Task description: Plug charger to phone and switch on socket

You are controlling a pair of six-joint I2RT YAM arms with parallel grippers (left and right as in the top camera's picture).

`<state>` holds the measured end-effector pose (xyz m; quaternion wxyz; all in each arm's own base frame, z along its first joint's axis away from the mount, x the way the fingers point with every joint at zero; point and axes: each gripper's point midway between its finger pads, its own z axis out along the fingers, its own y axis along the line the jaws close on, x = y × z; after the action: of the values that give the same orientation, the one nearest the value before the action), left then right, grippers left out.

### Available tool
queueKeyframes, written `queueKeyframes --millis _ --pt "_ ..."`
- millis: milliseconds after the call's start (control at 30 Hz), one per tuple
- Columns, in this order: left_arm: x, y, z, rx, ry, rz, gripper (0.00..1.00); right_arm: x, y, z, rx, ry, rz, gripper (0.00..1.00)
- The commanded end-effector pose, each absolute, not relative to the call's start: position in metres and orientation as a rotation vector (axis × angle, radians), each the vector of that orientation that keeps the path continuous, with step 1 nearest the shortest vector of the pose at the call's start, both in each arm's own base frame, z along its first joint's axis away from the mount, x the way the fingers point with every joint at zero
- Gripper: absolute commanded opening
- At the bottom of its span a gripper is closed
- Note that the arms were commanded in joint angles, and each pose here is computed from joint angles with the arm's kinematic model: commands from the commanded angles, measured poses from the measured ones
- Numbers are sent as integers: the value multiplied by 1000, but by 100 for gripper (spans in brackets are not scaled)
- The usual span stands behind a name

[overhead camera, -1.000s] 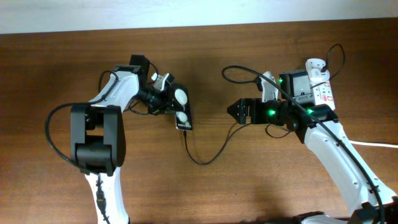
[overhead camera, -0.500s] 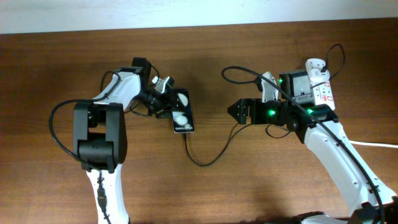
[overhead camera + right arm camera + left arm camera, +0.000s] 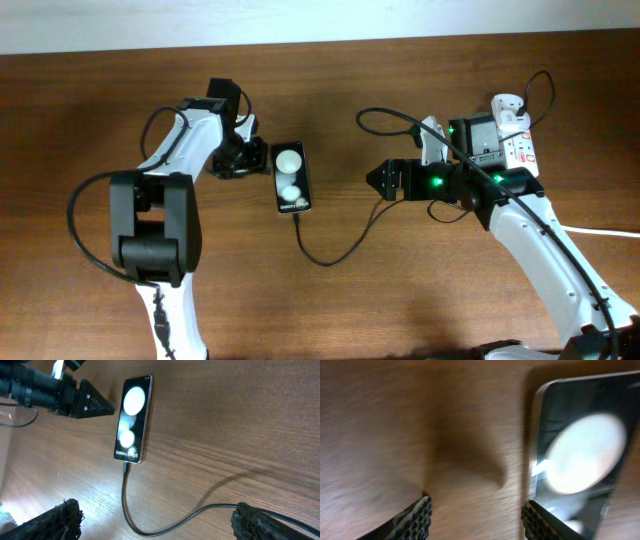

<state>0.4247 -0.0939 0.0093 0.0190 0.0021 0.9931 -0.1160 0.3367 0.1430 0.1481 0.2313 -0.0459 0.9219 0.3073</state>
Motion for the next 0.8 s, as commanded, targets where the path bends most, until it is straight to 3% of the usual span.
queueKeyframes --millis 0,67,133,233,400,467,767 --pt "440 -81 116 2 2849 -276 65 339 143 158 -155 2511 825 99" --pt "431 -87 183 32 2699 -339 68 335 142 162 -203 2503 808 95" --pt "410 -89 240 58 2580 -386 71 332 133 172 -192 2507 732 85" --pt "371 -85 292 70 2488 -390 78 318 116 202 -160 2492 618 79" --pt "351 -82 290 63 2539 -385 81 311 114 219 -167 2443 608 79" --pt "351 -82 290 63 2539 -385 99 310 113 218 -164 2449 604 80" --pt "349 -81 288 61 2553 -385 99 310 109 214 -150 2465 573 81"
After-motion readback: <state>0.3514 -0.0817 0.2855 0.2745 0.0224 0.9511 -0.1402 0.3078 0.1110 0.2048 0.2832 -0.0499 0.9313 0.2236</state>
